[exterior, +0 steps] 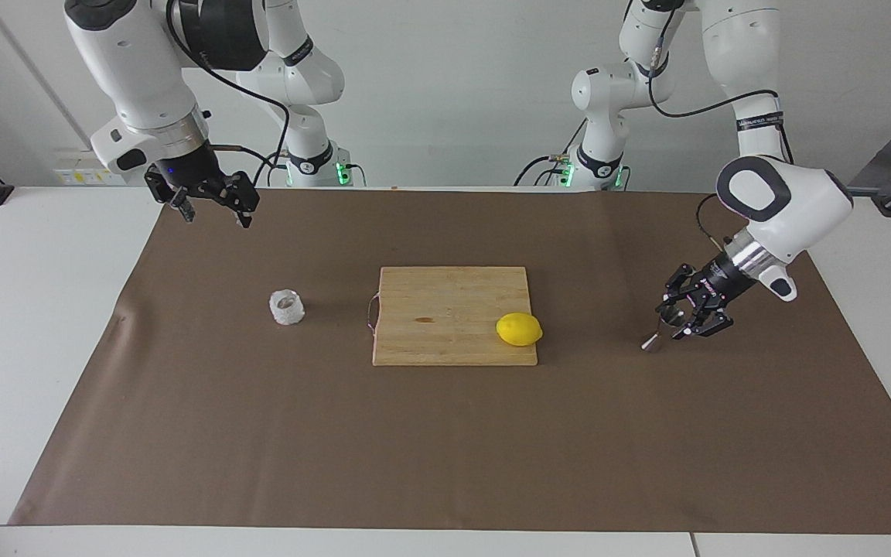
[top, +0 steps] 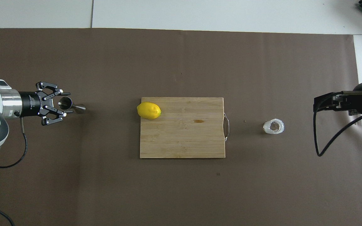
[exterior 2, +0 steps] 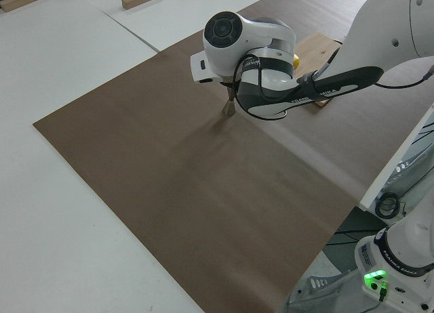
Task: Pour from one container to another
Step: 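Close the left gripper around the steel cup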
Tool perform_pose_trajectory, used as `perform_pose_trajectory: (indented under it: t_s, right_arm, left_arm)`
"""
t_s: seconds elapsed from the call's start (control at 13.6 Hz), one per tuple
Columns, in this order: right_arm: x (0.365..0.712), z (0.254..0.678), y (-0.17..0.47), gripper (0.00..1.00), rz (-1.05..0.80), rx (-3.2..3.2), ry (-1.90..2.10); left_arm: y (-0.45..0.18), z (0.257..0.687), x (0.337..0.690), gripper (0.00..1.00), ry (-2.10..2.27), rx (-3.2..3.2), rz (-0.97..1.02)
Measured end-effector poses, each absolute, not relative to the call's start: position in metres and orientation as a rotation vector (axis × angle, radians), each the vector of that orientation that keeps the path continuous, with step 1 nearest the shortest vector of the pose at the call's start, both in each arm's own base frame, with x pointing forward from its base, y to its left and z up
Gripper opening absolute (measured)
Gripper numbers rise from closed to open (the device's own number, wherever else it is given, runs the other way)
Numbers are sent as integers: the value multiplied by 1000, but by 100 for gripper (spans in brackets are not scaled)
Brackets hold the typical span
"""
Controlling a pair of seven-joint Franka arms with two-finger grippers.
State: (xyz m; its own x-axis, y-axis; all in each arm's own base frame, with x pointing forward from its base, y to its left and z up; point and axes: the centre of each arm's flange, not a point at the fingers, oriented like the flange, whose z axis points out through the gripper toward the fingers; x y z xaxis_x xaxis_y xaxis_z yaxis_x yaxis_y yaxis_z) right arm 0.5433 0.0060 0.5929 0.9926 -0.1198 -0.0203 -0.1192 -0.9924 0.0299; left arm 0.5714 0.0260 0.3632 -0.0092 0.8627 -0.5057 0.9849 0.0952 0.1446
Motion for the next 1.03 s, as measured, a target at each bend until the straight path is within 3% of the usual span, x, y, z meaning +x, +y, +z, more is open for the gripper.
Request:
perform_pose_trajectory:
  t_s: [0.52,0.74,1.03]
  right_arm:
    - [543,593,6,100,-34,3107,-186]
    - [543,593,6,100,-34,3107,-186]
    - [543,593,6,100,-34,3107,-186]
  left_arm:
    - [27,363,571,63,1912,1805,-350]
    - [27,363,571,44,1911,1808,-351]
    - [27,366,573,42,1905,1811,-350]
